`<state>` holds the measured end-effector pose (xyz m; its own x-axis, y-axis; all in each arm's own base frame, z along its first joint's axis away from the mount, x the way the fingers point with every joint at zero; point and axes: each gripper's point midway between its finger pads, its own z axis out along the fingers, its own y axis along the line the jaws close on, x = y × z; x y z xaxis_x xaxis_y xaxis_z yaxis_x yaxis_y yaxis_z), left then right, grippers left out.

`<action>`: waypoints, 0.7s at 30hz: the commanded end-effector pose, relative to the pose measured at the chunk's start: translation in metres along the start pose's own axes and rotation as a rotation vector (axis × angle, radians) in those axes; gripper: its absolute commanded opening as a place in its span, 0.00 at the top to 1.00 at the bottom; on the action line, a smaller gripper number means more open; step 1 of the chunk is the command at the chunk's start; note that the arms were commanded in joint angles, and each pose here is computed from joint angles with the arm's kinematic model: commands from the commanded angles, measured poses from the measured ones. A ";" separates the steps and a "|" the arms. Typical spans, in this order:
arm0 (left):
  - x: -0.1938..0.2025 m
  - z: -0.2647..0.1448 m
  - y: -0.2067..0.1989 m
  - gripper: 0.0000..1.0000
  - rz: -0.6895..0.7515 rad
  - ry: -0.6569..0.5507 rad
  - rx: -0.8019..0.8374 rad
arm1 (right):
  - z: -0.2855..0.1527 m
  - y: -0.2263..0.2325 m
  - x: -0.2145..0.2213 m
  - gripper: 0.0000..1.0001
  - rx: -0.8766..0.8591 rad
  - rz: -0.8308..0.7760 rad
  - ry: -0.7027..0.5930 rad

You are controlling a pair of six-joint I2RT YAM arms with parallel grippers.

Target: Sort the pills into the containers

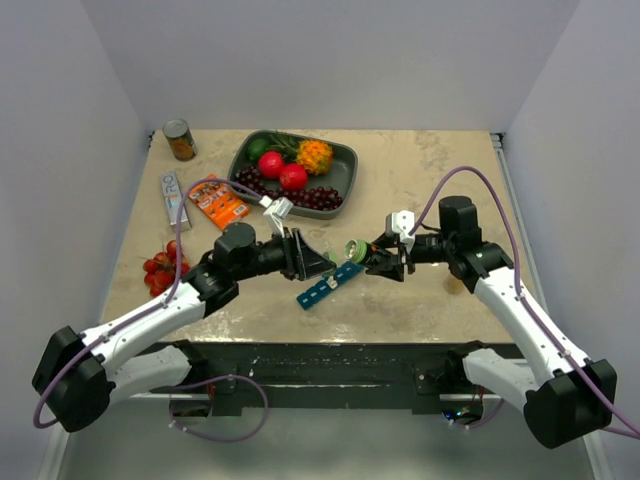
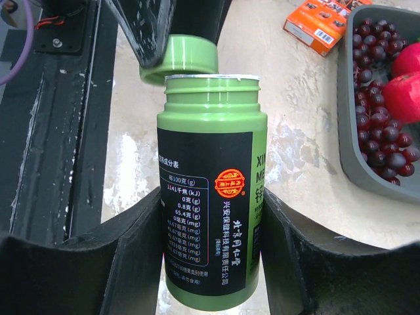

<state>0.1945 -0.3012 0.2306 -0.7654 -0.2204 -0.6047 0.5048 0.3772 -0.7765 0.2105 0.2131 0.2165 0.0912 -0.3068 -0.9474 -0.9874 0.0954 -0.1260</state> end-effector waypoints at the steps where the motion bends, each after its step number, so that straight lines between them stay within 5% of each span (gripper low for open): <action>1: -0.026 0.013 -0.037 0.94 0.024 -0.065 0.137 | -0.001 -0.004 -0.003 1.00 0.010 -0.031 -0.005; 21: -0.036 0.024 -0.047 0.95 -0.002 -0.079 0.190 | -0.001 -0.008 0.002 1.00 0.029 -0.022 0.015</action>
<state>0.2059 -0.3256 0.2501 -0.7714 -0.2604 -0.5806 0.5184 0.2721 -0.8107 0.2161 0.2109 0.2115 0.0866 -0.3288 -0.9404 -0.9847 0.1151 -0.1309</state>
